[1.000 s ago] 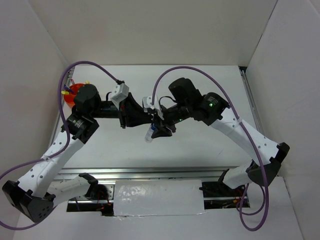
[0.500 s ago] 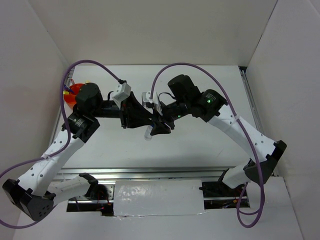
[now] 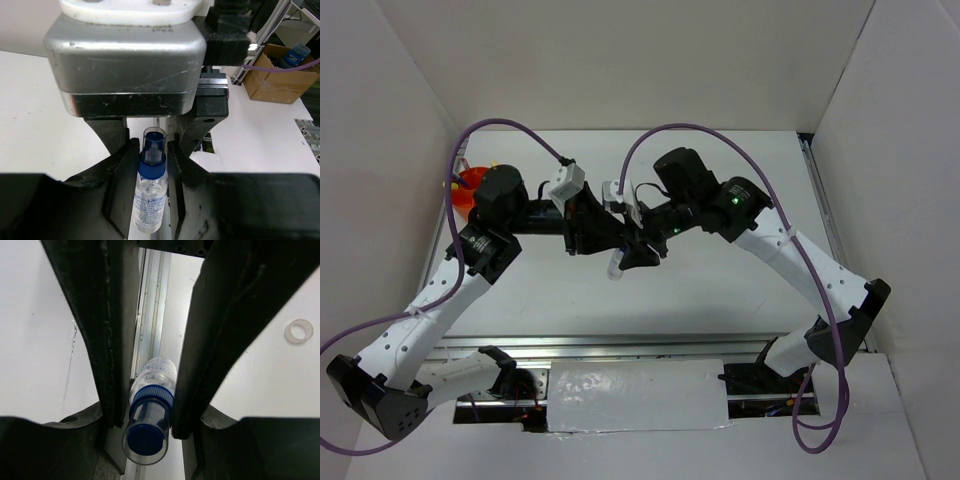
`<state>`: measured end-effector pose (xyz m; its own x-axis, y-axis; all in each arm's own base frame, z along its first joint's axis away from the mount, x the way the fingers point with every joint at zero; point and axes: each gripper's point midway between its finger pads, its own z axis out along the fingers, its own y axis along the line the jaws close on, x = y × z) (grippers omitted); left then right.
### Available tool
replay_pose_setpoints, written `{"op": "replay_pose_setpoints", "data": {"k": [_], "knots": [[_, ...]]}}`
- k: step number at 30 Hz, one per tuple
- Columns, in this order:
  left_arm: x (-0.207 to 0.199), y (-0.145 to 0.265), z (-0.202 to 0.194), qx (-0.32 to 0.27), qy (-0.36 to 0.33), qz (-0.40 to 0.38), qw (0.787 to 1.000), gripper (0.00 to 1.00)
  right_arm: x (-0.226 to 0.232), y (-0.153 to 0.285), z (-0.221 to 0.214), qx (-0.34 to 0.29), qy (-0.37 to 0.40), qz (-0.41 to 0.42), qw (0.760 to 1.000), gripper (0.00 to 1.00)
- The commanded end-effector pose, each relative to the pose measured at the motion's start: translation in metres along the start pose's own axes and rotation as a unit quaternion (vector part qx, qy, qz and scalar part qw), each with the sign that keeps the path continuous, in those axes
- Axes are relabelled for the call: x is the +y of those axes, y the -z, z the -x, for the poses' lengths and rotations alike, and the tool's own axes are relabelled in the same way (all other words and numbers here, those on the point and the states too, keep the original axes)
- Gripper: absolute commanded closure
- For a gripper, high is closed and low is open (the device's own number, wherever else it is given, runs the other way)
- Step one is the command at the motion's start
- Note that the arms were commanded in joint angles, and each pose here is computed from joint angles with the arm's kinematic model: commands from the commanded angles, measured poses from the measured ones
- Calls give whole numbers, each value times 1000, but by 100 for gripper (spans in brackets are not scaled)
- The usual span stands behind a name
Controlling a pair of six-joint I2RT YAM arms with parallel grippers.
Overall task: Sort the stationery into containers
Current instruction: Place the stationery in the storage box.
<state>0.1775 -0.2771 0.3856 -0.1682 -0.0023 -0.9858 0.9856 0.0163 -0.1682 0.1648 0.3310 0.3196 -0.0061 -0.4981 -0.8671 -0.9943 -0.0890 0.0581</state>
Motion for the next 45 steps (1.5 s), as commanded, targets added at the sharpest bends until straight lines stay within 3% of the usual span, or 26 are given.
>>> {"op": "replay_pose_setpoints", "data": {"k": [1,4,20,26,32,37,39,40,45], "knots": [[-2,-2,12,-12,-8,2,1000,58,-3,6,27,-33,19,-12,999,100],[2,-2,12,-13,-11,15,1000,51,-5,6,29,-37,15,-16,999,100],[12,-5,-8,7,37,26,999,50,-9,4,37,-44,5,-28,999,100],[17,-4,-12,11,38,40,998,67,-10,4,37,-44,3,-33,998,100],[19,-2,-11,13,37,53,998,97,-11,4,34,-40,1,-37,999,96],[20,-1,-12,12,41,58,997,100,-12,7,30,-38,-4,-41,998,95],[22,1,-10,8,41,60,997,100,-14,8,29,-38,-7,-45,998,89],[22,2,-10,7,44,62,997,100,-15,9,28,-37,-9,-45,998,78],[29,12,-8,-4,52,73,996,100,-18,12,24,-38,-14,-49,998,61]]}}
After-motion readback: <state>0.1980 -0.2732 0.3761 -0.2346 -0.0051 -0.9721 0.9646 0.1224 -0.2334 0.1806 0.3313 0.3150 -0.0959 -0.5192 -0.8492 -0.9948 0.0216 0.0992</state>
